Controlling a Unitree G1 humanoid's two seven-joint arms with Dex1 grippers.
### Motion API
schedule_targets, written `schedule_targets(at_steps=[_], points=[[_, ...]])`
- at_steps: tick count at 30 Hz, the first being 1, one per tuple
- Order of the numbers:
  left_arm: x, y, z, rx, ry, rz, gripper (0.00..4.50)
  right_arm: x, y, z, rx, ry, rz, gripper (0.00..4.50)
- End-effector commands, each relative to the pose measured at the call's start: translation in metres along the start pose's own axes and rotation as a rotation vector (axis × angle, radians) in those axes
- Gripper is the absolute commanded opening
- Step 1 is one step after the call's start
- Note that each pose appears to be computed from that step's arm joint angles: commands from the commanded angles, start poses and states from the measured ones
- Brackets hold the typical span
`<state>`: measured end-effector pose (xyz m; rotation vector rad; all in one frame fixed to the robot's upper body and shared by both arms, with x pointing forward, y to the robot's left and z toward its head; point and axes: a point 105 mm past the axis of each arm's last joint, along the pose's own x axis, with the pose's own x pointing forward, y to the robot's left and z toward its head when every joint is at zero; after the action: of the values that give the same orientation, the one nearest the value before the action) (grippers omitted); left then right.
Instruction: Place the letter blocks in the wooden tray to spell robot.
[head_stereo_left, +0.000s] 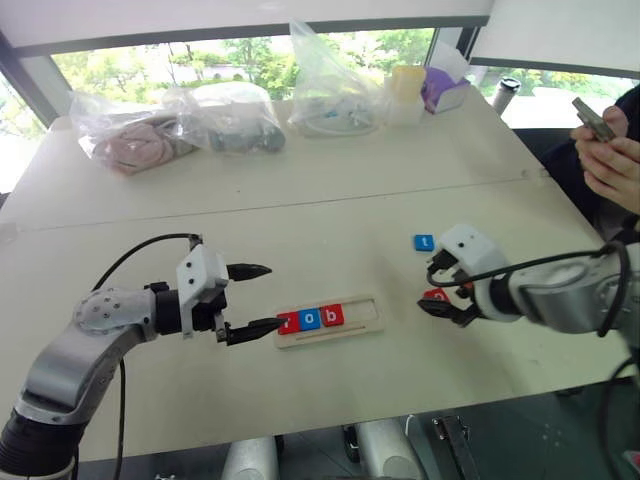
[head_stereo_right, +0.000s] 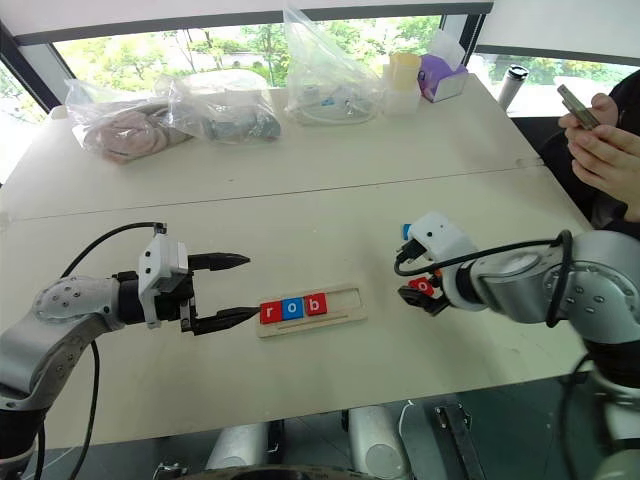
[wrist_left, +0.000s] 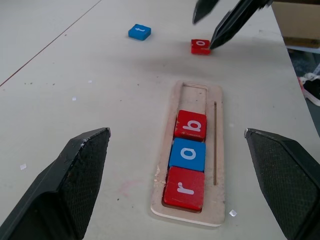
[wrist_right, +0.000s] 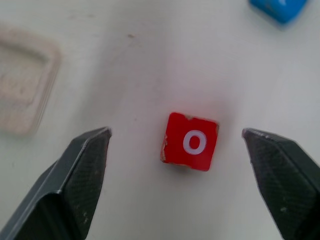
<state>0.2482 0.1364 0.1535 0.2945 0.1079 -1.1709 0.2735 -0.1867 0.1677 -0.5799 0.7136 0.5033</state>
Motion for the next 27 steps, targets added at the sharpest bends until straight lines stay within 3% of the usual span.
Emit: schedule_targets(at_steps=[1,3,6,12,27], points=[[0.001,0.002,0.007,0.039,-0.018,0.003,4.50,0.000,-0.008,0.010,-0.300,-0.130,0.130,4.45],[0.001,0.002,0.008,0.040,-0.021,0.007,4.50,0.003,-0.021,0.003,-0.496,-0.145,0.177,4.45],[0.001,0.003,0.008,0.040,-0.023,0.013,4.50,0.011,-0.032,-0.008,-0.630,-0.149,0.242,4.45],[-0.001,0.002,0.009,0.046,-0.020,0.029,4.50,0.032,-0.047,-0.038,-0.651,-0.108,0.441,4.45],[-0.005,-0.001,0.009,0.042,-0.009,0.052,4.50,0.052,-0.043,-0.038,-0.615,-0.134,0.535,4.45]])
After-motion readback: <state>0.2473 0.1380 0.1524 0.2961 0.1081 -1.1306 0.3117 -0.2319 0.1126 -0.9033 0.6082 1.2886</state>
